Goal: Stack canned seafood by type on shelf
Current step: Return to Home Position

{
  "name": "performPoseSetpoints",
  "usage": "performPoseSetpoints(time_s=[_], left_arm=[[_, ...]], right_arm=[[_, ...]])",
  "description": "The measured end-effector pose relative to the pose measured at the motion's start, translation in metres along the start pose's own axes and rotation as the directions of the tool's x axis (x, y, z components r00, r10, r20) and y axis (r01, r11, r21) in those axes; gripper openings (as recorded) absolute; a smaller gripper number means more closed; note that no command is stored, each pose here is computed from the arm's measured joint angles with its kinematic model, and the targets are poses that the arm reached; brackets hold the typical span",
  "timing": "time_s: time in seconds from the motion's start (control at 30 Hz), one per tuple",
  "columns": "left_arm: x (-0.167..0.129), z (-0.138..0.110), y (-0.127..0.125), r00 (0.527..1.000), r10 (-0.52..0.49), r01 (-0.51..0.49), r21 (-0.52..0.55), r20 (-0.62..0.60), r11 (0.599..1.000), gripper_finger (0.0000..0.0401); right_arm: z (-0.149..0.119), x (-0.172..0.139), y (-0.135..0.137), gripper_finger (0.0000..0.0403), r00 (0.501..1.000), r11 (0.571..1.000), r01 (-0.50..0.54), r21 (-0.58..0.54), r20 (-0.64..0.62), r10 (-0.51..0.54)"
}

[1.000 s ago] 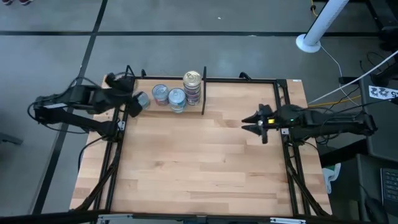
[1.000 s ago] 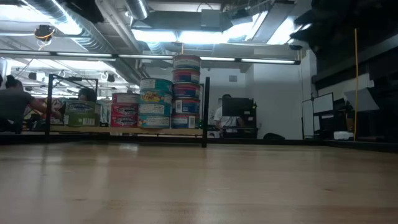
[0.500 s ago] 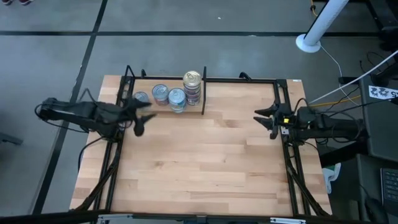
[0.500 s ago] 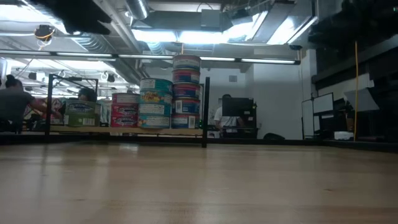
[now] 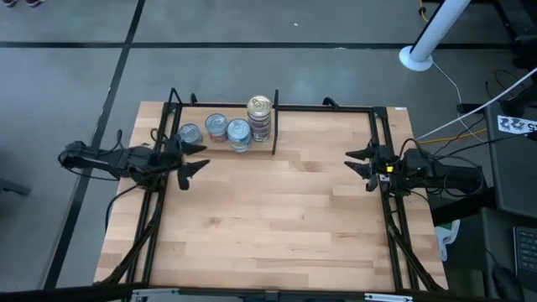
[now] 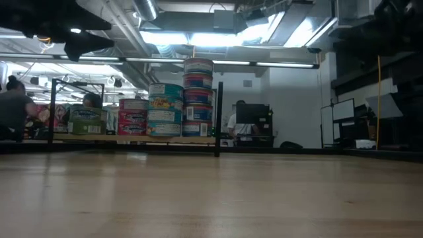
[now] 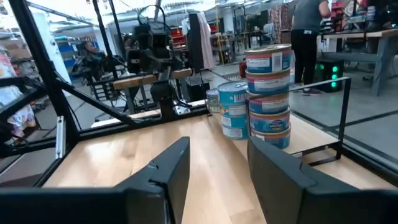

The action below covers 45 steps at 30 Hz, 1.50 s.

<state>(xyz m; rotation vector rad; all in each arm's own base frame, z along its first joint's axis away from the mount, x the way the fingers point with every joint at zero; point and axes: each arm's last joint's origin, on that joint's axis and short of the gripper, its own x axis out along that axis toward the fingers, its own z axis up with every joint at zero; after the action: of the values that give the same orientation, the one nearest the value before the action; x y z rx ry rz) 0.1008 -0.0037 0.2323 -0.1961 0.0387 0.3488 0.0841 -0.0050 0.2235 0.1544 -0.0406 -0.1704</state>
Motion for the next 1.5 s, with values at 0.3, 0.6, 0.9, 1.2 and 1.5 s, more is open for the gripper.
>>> performPoseSetpoints(time_s=[0.3,0.6,0.9,1.2,1.5], left_arm=[[-0.012,-0.029,0.015,0.993,0.022,-0.019,-0.023,0.114,1.0,0.0253],[0.002,-0.058,0.02,0.988,0.074,-0.072,-0.022,0.138,0.997,0.0254],[0.004,-0.058,0.024,0.988,0.077,-0.086,0.068,0.132,0.994,0.0254],[0.006,-0.058,0.028,0.985,0.121,-0.142,0.166,0.127,0.976,0.0254],[0.009,-0.061,0.03,0.984,0.151,-0.167,0.197,0.095,0.966,0.0254]], right_arm=[[-0.005,-0.007,0.0,0.0161,0.998,0.998,-0.055,-0.003,-0.04,0.055],[-0.019,0.001,-0.001,0.0161,0.998,0.998,-0.055,-0.031,0.021,0.055],[-0.051,0.011,-0.004,0.0161,0.998,0.998,-0.057,0.001,0.023,0.057],[-0.054,0.012,-0.004,0.0161,0.998,0.996,-0.069,-0.059,-0.004,0.069],[-0.054,0.012,-0.004,0.0161,0.997,0.995,-0.08,-0.054,-0.004,0.08]])
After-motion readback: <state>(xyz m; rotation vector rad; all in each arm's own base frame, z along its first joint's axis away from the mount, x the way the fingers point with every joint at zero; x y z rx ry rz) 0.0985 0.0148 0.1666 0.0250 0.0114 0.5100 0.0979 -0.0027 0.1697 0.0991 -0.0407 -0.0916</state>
